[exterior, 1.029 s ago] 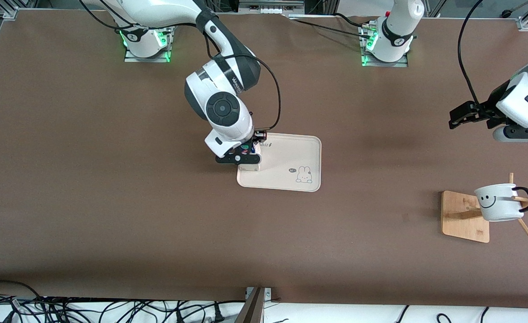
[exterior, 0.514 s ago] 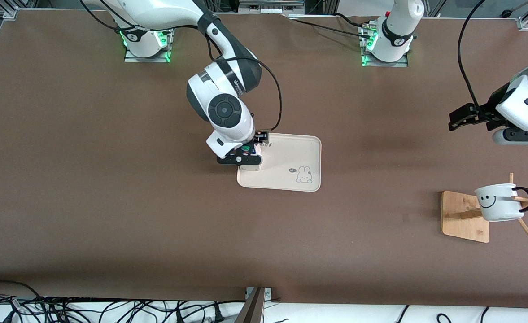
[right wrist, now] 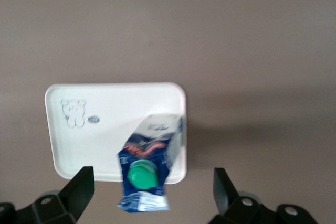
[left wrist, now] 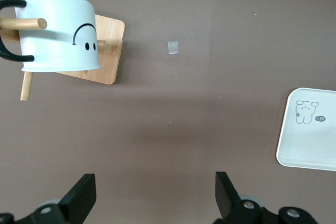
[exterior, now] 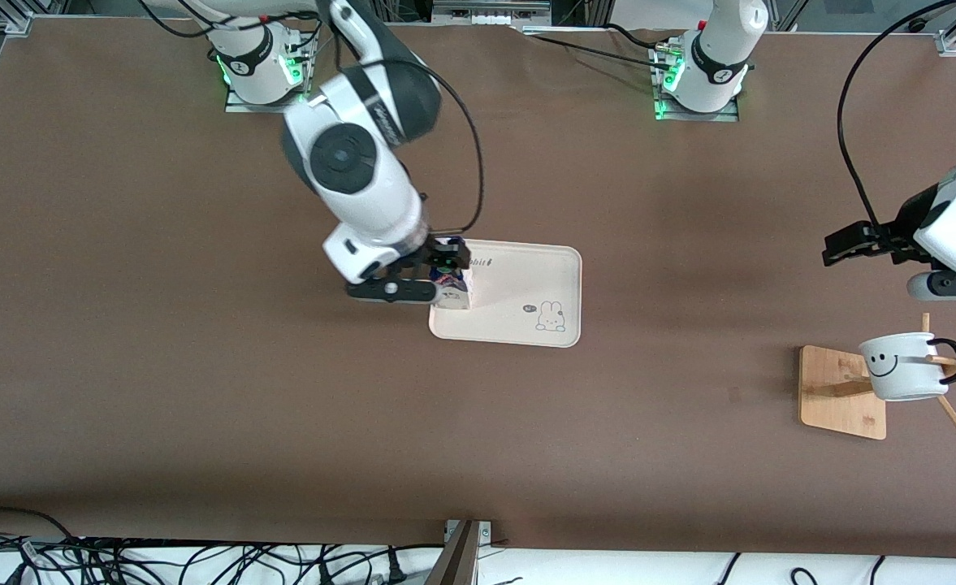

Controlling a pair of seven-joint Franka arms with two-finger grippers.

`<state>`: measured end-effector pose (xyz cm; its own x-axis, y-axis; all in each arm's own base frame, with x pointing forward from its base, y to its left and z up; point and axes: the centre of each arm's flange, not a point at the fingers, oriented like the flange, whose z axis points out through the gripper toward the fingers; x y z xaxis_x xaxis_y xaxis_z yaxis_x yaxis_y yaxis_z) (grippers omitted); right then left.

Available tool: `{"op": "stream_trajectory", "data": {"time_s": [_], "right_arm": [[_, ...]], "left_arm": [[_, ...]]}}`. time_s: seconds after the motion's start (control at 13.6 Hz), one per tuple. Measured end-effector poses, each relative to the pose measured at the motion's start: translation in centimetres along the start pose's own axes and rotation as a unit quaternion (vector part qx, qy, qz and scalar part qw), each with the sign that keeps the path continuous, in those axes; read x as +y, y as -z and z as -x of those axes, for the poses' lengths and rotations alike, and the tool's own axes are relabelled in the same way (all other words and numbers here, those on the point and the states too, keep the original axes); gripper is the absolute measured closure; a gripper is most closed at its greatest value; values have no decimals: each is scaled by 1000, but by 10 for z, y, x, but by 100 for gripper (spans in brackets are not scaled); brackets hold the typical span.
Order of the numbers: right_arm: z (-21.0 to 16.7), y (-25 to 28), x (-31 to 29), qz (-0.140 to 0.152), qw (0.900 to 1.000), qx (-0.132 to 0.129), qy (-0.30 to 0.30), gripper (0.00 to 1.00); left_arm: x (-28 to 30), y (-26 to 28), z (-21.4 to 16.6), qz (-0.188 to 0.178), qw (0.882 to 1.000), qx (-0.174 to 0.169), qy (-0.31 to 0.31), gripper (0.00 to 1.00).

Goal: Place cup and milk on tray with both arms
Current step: 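Lower the carton onto the tray and open the right gripper, then retract the right gripper while the left gripper reaches the mug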

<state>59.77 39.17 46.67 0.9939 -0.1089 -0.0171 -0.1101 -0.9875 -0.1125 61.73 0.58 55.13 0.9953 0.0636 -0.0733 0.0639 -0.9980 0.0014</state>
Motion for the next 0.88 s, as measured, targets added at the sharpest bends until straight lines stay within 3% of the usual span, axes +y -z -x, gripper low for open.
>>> {"op": "stream_trajectory", "data": {"time_s": [0.15,0.44,0.66,0.88], "right_arm": [[-20,43,58,19,1000,-8,19,0],[-30,125,163,17,999,-33,30,0],[-11,171,212,14,998,-39,44,0],[10,181,249,31,998,-44,44,0]], "left_arm": [[-13,-7,-4,0,1000,-6,23,0],[-31,-16,-5,1,995,-8,97,0],[-41,-30,2,6,991,35,129,0],[-52,-50,24,18,982,113,150,0]]}}
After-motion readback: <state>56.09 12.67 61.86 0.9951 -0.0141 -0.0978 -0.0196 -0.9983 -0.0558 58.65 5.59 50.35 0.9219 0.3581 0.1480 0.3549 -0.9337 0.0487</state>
